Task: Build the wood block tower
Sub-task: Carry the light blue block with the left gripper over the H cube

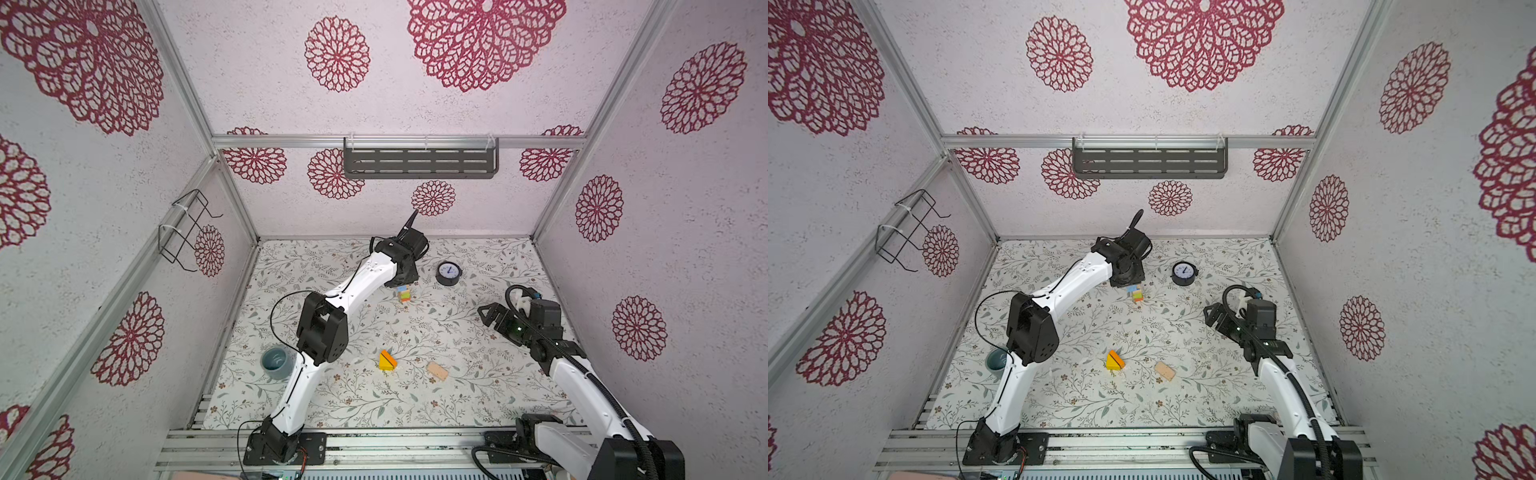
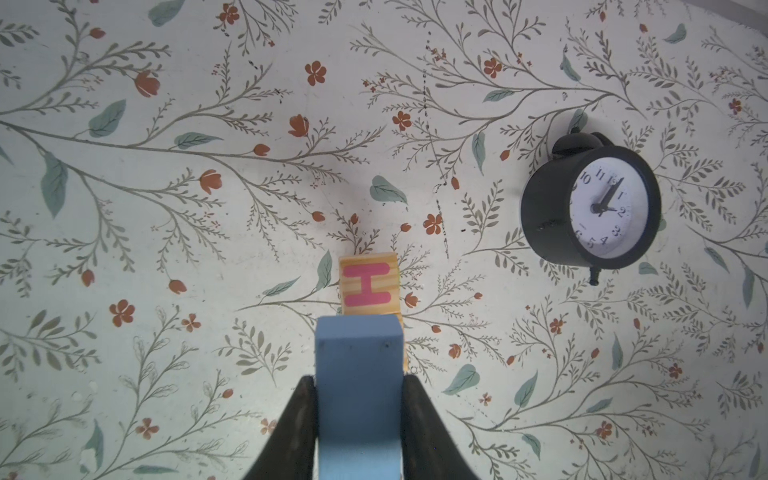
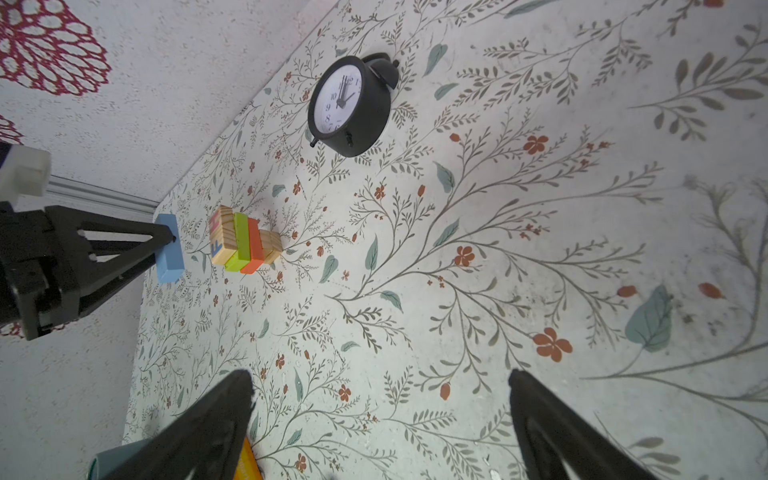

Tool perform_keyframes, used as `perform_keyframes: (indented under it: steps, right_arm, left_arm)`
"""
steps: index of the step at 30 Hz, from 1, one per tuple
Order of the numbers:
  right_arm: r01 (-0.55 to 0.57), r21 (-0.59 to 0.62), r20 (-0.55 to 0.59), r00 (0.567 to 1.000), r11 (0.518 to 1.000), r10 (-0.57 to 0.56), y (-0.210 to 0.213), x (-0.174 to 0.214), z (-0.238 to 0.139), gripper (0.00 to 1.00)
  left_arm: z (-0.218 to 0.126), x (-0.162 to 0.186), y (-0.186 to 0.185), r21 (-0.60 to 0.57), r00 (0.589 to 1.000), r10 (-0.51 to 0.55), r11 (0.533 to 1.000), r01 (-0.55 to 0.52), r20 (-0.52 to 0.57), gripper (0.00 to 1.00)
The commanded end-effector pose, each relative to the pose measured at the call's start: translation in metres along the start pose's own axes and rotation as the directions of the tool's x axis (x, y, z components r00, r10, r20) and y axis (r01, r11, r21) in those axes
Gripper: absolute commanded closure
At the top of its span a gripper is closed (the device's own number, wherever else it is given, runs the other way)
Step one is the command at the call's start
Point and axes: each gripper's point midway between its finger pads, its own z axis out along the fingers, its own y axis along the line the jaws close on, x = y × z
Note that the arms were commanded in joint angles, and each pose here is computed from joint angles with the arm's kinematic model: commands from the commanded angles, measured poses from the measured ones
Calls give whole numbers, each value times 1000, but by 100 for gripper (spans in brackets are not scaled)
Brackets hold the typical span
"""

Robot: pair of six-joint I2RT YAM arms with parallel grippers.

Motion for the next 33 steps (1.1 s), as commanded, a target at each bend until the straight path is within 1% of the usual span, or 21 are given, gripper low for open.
perform_keyframes:
  steps: [1, 9, 33]
  right_arm:
    - [-6, -10, 29, 1000, 1000, 7, 2, -7, 0, 1]
    - [-8, -16, 25, 1000, 1000, 8, 1, -5, 0, 1]
    - [-7, -24, 21, 1000, 1000, 7, 2, -3, 1, 1]
  left_arm:
    - [6, -2, -9, 13, 999, -30, 999, 30, 13, 73]
    - [15, -1, -14, 18, 999, -38, 999, 37, 6, 73]
    - [28, -5, -5, -3, 998, -59, 998, 59, 1, 73]
